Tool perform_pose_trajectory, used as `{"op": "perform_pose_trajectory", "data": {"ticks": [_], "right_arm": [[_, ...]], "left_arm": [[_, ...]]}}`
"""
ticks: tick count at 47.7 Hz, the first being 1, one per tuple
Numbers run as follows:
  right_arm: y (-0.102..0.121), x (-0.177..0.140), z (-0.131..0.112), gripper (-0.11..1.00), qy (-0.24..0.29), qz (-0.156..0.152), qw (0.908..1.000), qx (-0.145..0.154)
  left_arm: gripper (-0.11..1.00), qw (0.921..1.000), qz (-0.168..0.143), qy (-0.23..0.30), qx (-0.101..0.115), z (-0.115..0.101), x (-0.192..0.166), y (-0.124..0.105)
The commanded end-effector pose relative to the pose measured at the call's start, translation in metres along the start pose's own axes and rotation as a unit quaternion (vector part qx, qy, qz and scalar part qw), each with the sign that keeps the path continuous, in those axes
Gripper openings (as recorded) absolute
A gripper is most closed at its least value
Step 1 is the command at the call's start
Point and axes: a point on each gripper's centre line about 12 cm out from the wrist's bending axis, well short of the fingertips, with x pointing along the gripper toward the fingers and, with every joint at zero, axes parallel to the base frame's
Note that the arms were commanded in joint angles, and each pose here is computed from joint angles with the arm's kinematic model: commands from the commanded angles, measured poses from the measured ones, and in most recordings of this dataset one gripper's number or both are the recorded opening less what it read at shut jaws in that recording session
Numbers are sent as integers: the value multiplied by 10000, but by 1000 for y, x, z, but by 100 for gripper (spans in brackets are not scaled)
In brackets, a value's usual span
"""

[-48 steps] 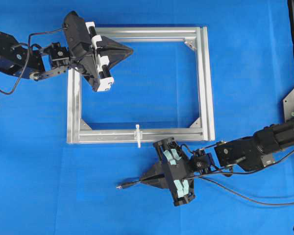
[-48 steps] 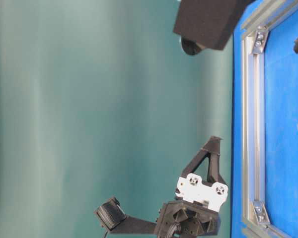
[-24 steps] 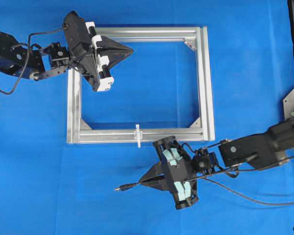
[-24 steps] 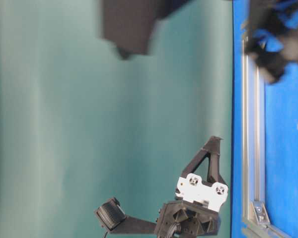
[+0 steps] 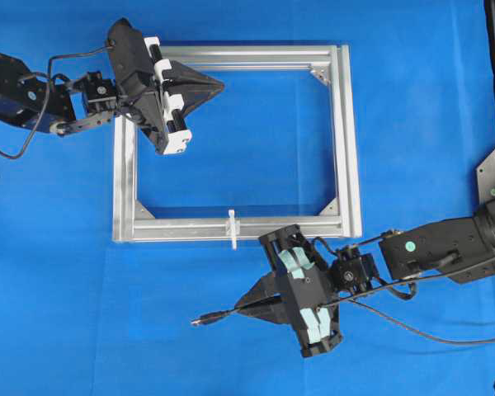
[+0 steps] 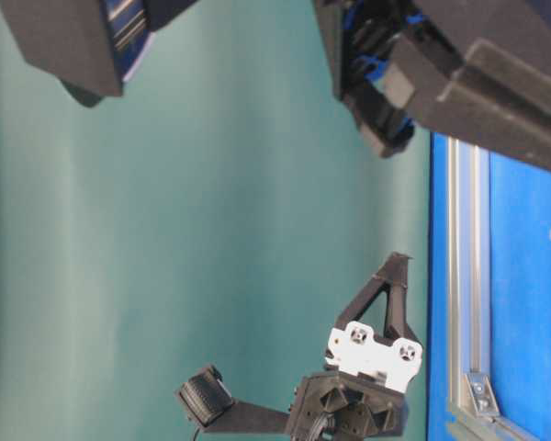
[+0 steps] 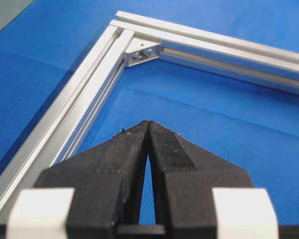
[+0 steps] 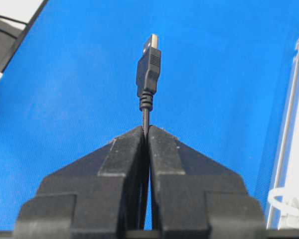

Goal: Insert the wire through the string loop located in the center.
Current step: 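Close the right gripper on the cable just behind the USB plug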

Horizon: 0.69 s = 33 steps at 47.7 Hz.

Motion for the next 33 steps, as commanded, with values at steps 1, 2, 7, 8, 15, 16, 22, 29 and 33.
{"op": "perform_pose_trajectory", "data": {"ticks": [1, 2, 7, 8, 15, 16, 22, 29, 33], "right_arm": [[4, -5, 18, -3, -256, 62, 9996, -37], [4, -5, 18, -3, -256, 62, 9996, -37], [4, -5, 18, -3, -256, 57, 9996, -41], [4, -5, 18, -3, -256, 62, 9996, -37], [4, -5, 18, -3, -256, 55, 9997, -34], [4, -5, 18, -3, -255, 63, 9996, -45], [4, -5, 18, -3, -248, 61, 9997, -37], [4, -5, 18, -3, -264, 57, 9996, -41], [4, -5, 18, -3, -271, 63, 9996, -37]], "left_arm": [[0, 9997, -26, -229, -13, 15, -2, -2], [0, 9998, -30, -221, -7, 15, -1, -2], [0, 9998, -25, -221, -12, 15, -1, -2], [0, 9998, -25, -221, -12, 15, -1, -2], [0, 9998, -31, -221, -7, 15, -2, -2], [0, 9998, -18, -222, -14, 15, -1, -1], [0, 9998, -18, -222, -14, 15, -2, -1], [0, 9998, -25, -206, -12, 14, -2, -1], [0, 9998, -17, -206, -13, 14, -2, -1]]}}
